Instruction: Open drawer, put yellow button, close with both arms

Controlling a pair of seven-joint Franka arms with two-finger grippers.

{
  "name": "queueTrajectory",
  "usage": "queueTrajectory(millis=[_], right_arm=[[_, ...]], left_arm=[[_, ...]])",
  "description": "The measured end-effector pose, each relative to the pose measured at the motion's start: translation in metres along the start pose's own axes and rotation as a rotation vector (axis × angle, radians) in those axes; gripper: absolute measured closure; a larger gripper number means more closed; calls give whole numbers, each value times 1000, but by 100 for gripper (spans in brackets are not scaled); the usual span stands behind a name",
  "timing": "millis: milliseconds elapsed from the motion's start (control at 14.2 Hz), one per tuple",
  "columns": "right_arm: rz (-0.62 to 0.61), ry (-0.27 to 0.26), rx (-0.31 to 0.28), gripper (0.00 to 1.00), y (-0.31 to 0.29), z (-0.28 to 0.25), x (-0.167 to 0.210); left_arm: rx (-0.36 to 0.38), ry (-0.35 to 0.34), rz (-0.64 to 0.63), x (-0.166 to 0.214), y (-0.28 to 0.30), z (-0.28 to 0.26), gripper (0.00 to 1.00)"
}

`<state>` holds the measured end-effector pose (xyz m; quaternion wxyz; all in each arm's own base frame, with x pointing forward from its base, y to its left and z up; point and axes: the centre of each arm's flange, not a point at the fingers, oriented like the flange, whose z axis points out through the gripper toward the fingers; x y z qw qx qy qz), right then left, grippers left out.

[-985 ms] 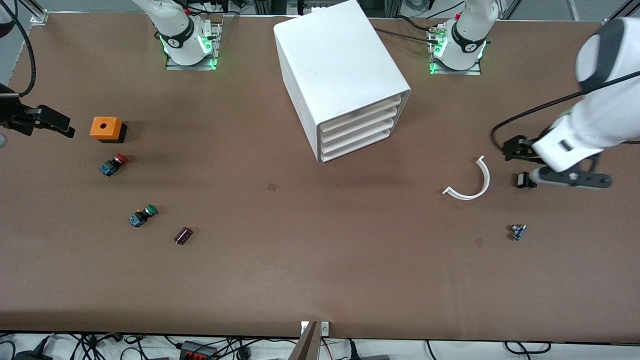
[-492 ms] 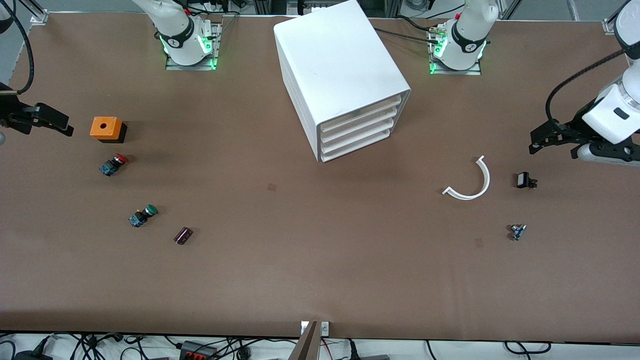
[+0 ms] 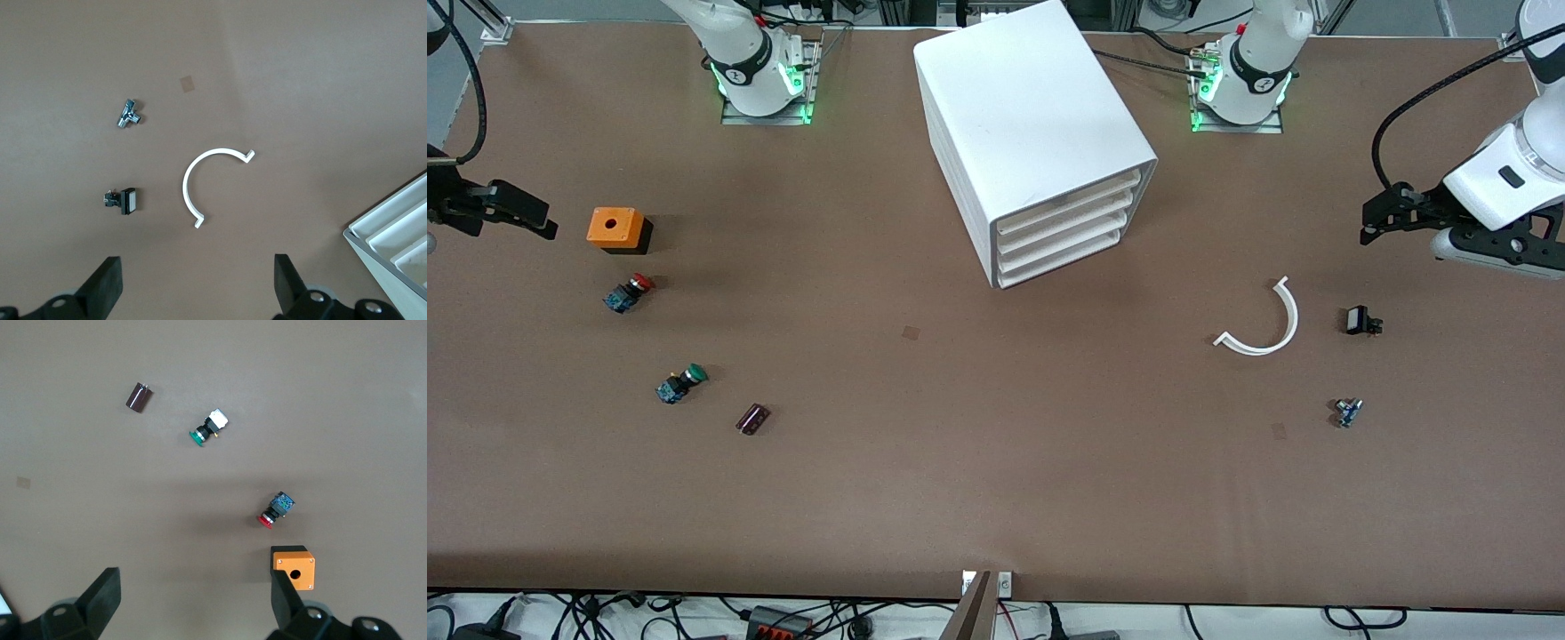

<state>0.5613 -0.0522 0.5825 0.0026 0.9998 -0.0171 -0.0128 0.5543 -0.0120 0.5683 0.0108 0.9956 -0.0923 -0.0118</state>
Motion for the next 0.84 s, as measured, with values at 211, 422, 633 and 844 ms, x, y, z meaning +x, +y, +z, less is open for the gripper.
queueTrajectory(millis=[211,422,633,844], right_arm=[[-1,1,0,0,0,0,0],[-3,1,0,0,-1,0,0],[-4,1,0,0,-1,0,0],[-5,1,0,0,-2,-1,0]], left_arm=[[-1,-3,-3,0,1,-1,0],[-1,-4,-1,0,3,-1,0],[0,-3,0,0,4,-1,0],[0,-3,1,0,5,-1,0]])
